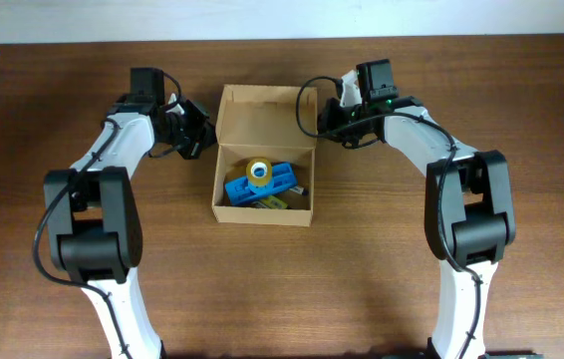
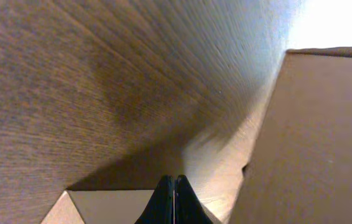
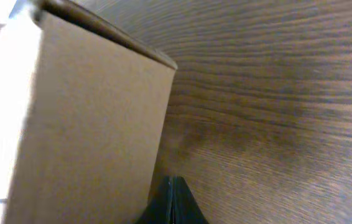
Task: Pack container
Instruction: 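Push the lid flap down over the box with both grippers, then press the closed lid and pull both grippers away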
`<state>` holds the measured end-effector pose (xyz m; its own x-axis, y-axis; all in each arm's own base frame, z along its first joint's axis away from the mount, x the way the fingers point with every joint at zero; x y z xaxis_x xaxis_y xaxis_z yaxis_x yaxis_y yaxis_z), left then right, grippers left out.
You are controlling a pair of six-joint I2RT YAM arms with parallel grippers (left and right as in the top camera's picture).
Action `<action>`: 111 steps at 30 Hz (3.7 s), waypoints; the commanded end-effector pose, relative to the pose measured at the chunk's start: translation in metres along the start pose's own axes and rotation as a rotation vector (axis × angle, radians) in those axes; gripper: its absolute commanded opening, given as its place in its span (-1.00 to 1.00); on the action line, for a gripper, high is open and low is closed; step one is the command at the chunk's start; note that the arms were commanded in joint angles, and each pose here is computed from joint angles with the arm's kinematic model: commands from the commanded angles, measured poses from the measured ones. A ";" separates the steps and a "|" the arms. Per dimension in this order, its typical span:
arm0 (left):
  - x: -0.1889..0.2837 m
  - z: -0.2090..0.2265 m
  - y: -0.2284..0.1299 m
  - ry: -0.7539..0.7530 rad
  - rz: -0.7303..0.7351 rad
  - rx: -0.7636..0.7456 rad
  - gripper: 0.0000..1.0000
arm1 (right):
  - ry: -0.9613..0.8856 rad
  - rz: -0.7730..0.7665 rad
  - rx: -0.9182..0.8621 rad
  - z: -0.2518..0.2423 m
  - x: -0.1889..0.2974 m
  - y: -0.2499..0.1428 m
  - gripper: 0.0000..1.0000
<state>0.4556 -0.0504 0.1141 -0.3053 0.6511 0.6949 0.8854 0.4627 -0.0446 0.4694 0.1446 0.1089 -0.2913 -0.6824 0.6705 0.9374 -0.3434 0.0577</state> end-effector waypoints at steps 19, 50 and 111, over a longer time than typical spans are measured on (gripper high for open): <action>0.030 -0.060 0.019 -0.147 -0.019 -0.497 -0.96 | 0.212 -0.086 0.446 0.068 0.047 0.003 -0.93; 0.043 -0.064 0.013 -0.052 0.008 -0.685 -0.96 | 0.178 -0.047 0.527 0.087 0.071 -0.021 -0.93; 0.221 -0.113 -0.098 0.416 -0.201 -0.625 0.99 | -0.227 -0.059 0.820 0.213 0.088 -0.150 0.98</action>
<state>0.3575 -0.0186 0.3226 -0.3551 0.2540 0.8997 0.9335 0.0451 0.3557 0.3489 0.2782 0.2873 -0.3258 -0.4864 0.8107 0.8287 0.2659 0.4926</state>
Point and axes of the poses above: each gripper's point midway between its finger pads, its own x axis back along the fingers, its own z axis along the line the jaws close on, y = z × x, the point moved 9 cm from there along x, back along the fingers, and after that the axes turned 12 degrees about -x, right-handed, at the moved point
